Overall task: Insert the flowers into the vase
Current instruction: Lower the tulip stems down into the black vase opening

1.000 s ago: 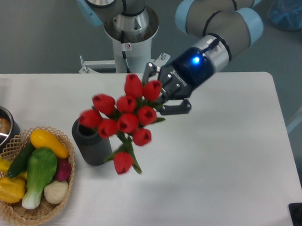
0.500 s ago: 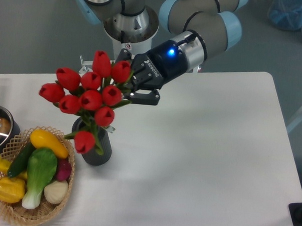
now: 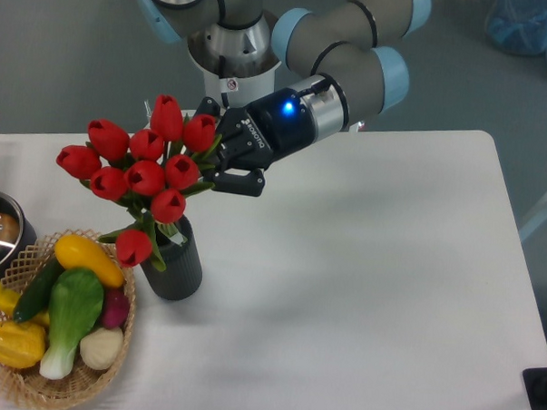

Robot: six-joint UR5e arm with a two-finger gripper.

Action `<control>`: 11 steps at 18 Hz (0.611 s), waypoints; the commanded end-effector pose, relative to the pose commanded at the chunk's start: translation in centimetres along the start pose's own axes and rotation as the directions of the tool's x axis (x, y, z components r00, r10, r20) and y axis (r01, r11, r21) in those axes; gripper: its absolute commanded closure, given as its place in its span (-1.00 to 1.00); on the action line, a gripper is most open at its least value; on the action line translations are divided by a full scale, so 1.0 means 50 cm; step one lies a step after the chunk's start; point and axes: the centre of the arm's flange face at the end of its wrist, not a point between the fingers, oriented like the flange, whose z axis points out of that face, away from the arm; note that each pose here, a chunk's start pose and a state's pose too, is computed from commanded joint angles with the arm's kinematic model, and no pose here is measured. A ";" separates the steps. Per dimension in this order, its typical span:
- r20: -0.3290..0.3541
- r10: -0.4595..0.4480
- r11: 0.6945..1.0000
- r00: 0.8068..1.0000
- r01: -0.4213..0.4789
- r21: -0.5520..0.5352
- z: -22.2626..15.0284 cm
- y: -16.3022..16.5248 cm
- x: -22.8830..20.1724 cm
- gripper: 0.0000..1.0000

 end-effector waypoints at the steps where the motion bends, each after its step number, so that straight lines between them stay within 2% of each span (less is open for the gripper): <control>1: -0.003 0.001 1.000 1.000 -0.001 0.000 0.004 -0.002 0.007 0.92; 5: -0.005 -0.001 1.000 1.000 0.001 0.001 0.006 -0.005 0.015 0.92; 11: -0.006 -0.033 0.999 0.999 0.033 -0.005 0.009 0.041 0.007 0.92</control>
